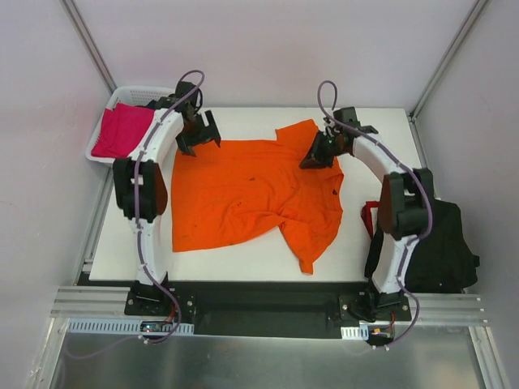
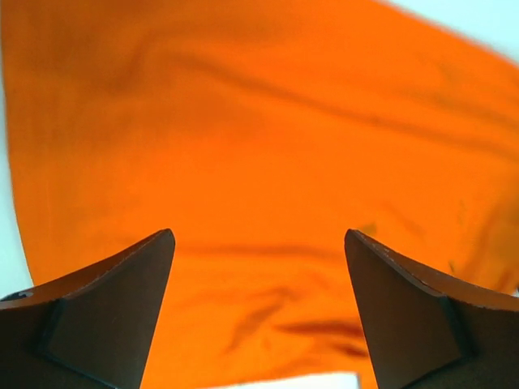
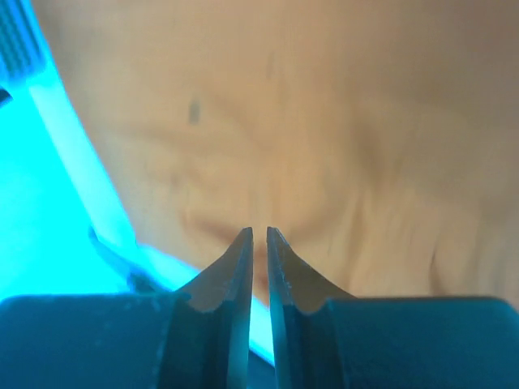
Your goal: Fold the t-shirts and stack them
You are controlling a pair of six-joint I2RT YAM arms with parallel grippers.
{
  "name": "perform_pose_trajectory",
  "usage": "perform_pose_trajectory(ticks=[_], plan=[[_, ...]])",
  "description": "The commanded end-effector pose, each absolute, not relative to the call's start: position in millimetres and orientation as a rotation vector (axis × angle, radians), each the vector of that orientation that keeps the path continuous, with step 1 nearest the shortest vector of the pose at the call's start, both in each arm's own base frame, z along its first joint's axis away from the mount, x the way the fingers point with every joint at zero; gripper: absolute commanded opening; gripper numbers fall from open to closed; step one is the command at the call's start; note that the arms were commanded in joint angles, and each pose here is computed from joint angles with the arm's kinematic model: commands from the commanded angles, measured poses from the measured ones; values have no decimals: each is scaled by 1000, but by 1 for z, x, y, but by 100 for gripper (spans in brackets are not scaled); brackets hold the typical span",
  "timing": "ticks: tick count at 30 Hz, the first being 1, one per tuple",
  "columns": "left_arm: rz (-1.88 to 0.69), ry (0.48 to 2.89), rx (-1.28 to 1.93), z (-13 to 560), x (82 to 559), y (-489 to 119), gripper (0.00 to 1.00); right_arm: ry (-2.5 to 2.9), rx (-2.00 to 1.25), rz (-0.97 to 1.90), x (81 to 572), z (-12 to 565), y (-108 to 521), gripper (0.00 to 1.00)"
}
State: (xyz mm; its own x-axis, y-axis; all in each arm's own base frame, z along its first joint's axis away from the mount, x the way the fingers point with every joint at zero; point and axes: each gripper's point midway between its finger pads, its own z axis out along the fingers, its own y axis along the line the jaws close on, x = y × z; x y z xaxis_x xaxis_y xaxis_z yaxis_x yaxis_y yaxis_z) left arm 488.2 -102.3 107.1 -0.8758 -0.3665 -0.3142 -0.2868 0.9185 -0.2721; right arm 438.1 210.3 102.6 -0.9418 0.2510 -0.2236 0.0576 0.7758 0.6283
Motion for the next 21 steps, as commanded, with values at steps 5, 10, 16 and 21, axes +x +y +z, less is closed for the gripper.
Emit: perform_pose_trajectory(ticks=[5,10,16,21], plan=[[-426,2885,-296,129,343,-169,59,2901,132,940,272,108,201,15],[-403,2995,-321,102,290,-160,14,3014,79,845,236,80,184,13],[-378,3062,-311,83,280,-157,22,3071,15,844,227,72,181,31],[-375,3139,-366,59,269,-159,24,3078,11,858,238,69,186,35]])
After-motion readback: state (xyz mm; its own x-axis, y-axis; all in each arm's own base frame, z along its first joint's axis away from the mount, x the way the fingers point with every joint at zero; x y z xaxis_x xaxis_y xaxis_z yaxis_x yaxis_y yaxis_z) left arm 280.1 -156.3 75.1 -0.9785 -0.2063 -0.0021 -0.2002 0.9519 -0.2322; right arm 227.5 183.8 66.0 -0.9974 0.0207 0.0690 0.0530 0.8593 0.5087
